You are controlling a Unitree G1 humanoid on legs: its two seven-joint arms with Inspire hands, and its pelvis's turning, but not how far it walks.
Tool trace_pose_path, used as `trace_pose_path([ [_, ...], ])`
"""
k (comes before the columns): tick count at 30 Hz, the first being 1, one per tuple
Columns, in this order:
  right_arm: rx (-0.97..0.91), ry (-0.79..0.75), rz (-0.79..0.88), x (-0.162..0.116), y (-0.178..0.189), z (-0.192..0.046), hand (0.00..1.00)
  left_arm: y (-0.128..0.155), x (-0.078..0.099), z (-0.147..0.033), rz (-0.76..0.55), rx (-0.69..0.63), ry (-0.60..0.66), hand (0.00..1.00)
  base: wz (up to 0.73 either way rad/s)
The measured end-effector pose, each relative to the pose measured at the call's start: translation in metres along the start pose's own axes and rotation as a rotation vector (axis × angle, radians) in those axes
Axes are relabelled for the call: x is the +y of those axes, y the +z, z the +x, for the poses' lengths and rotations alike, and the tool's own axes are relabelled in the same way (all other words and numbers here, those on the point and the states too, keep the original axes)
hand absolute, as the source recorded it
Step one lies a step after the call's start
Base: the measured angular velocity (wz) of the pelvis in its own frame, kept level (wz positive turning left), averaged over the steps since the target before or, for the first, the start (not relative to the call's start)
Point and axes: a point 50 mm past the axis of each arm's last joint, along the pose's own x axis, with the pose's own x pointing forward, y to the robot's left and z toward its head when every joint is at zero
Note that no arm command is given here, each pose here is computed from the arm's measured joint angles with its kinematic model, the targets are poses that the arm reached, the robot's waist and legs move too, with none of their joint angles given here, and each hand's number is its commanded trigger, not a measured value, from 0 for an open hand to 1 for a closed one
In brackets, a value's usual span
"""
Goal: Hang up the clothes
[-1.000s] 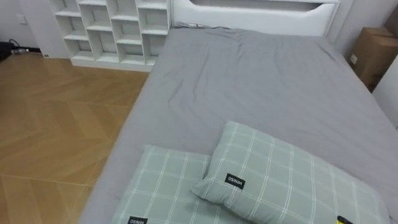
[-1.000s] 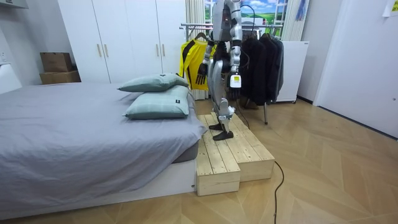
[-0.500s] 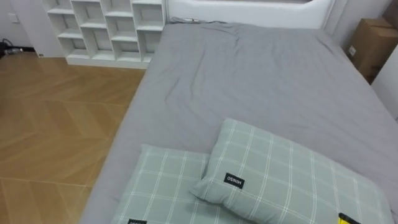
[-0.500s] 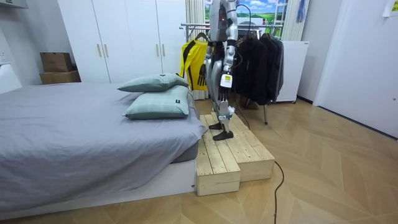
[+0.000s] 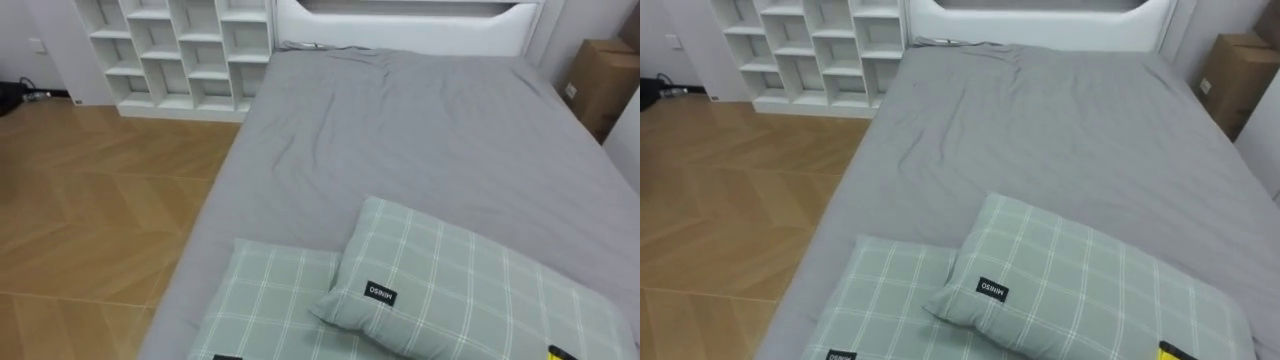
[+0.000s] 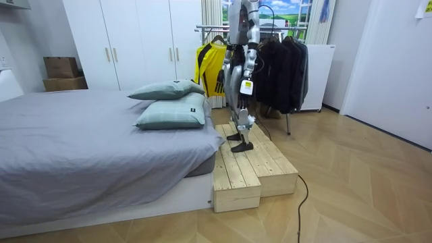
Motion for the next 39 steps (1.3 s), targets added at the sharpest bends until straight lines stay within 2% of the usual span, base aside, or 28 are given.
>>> trace_pose_path([
  [39,0.033,-0.011,-0.003,0.0000,-0.0014,0.0004,0.00,-0.0009,-0.0010,0.0000,0.000,0.010,-0.007,0.00,0.00],
])
